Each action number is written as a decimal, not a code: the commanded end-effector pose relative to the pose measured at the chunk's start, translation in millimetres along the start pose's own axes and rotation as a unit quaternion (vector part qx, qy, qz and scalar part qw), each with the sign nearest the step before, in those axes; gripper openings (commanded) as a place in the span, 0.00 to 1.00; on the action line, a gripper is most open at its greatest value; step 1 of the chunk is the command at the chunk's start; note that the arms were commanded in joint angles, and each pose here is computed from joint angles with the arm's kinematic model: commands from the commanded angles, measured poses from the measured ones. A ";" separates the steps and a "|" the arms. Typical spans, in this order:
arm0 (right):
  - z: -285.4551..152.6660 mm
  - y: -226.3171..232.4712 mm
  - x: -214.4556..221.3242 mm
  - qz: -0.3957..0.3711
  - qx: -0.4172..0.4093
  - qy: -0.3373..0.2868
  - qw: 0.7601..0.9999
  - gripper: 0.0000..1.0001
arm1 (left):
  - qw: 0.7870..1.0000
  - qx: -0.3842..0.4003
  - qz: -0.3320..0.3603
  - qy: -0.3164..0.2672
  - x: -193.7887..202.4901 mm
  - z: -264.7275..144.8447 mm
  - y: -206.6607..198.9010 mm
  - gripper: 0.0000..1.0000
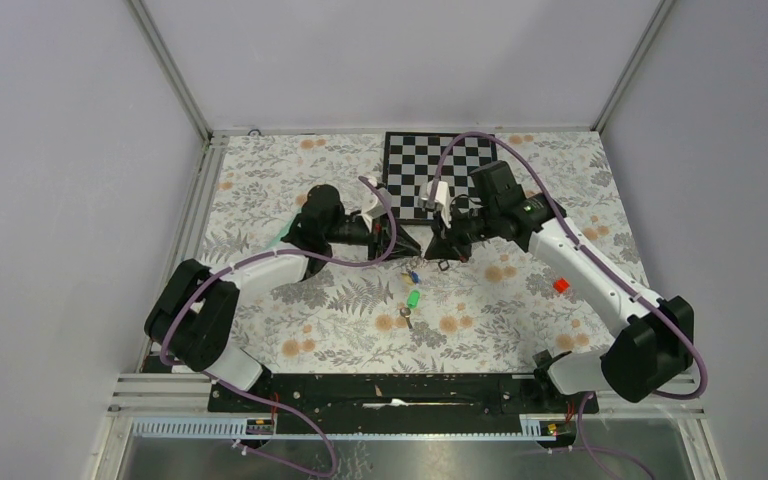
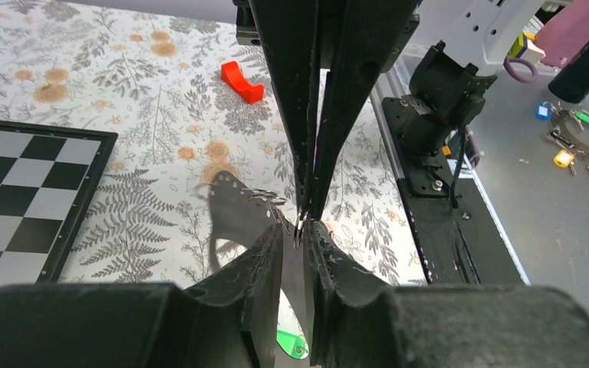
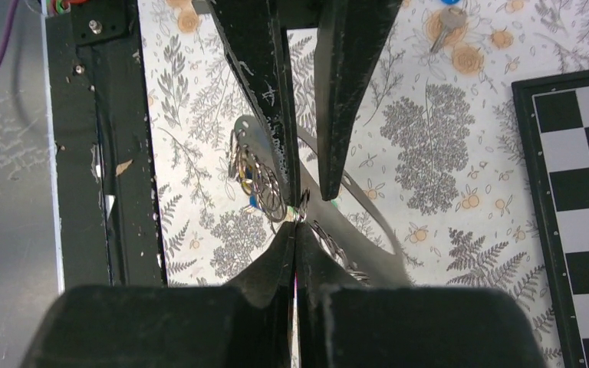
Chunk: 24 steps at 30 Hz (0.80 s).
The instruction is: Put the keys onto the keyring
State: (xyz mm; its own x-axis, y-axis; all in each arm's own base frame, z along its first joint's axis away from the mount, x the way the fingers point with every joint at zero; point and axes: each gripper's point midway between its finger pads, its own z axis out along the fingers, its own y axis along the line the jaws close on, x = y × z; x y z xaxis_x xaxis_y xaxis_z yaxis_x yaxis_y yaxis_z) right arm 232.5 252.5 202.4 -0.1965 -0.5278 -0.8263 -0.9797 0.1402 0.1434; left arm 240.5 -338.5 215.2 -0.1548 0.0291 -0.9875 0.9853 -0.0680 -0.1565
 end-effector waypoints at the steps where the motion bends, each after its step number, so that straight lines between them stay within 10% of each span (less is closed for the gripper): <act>1: 1.9 9.7 2.3 -0.001 -0.008 0.027 1.000 0.00 | 0.999 0.008 0.039 0.014 -12.3 3.6 6.0 0.22; 24: 8.4 16.8 -3.8 0.023 -0.036 0.018 0.999 0.00 | 0.993 0.048 0.081 0.065 11.3 16.4 -9.0 0.00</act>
State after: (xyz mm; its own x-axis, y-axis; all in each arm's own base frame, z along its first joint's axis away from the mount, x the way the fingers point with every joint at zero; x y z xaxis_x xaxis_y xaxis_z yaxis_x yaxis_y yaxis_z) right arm 221.2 250.5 178.4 -0.2707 -0.6023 -0.7510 -0.9626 0.1583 0.2200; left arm 223.0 -347.4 193.9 -0.0543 0.1644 -0.9849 0.9840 -0.1585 -0.0807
